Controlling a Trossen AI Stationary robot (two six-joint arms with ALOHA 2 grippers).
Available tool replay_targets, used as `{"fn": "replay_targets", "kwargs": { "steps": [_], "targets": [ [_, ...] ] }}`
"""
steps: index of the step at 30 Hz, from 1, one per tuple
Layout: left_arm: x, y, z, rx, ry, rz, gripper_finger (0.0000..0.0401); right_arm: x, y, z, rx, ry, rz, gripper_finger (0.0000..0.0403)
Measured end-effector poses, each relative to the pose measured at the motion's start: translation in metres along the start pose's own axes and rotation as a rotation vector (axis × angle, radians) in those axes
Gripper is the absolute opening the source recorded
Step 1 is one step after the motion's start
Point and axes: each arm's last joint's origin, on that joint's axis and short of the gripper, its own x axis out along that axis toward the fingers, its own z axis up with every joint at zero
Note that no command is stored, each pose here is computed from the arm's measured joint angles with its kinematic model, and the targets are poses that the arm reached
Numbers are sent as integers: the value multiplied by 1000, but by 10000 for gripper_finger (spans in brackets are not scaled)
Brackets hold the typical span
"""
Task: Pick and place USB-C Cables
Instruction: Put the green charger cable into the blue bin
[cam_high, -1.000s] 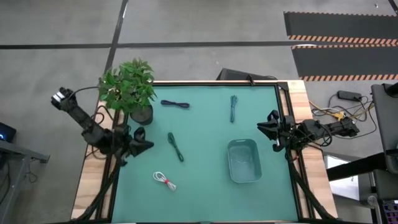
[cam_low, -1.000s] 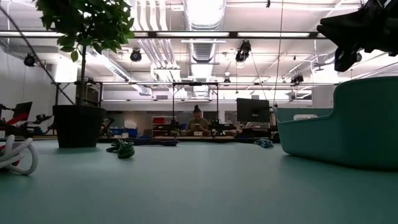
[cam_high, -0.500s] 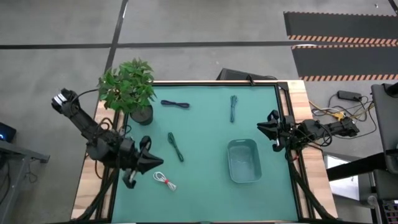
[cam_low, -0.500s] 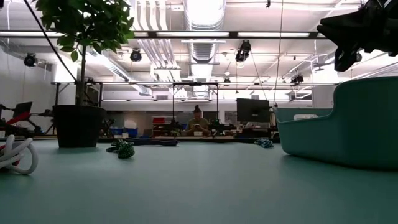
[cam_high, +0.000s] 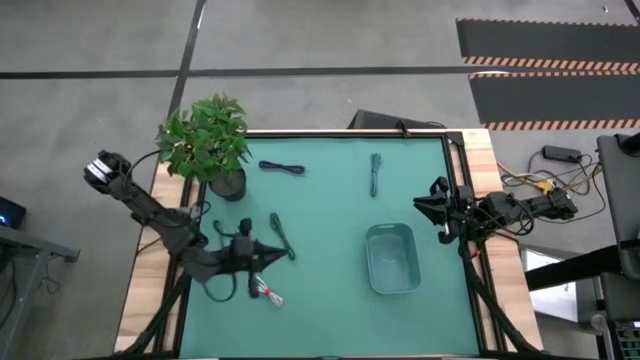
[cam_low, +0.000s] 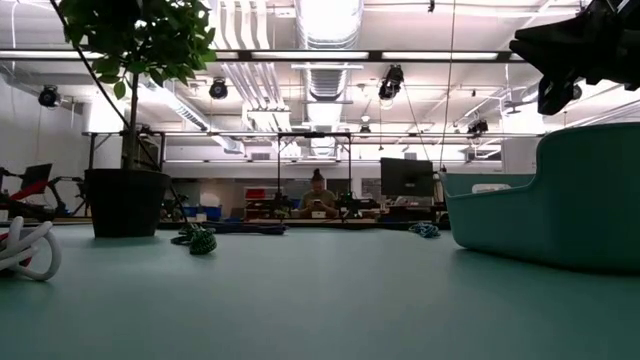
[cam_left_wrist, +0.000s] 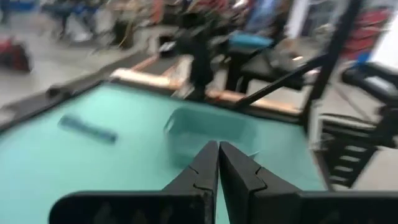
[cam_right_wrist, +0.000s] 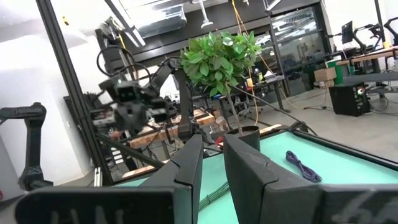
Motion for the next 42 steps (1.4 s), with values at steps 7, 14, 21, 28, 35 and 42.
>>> {"fn": "replay_targets", "kwargs": {
  "steps": [7, 14, 21, 28, 35, 42],
  "targets": [
    [25, 28, -33, -156, 219, 190, 0, 0, 0, 0, 1, 0, 0, 57],
    [24, 48, -69, -447, 404, 452, 0, 0, 0, 0, -40, -2, -8, 57],
    [26, 51, -95, -773, 468, 645, 0, 0, -2, 1, -68, -17, -59, 57],
    [34, 51, -106, -906, 403, 702, 0, 0, -3, 2, -94, -27, -111, 57],
    [42, 59, -105, -964, 336, 748, 0, 0, -3, 3, -103, -43, -109, 57],
    [47, 61, -103, -994, 318, 744, 19, 0, -3, 4, -101, -46, -109, 57]
  ]
}}
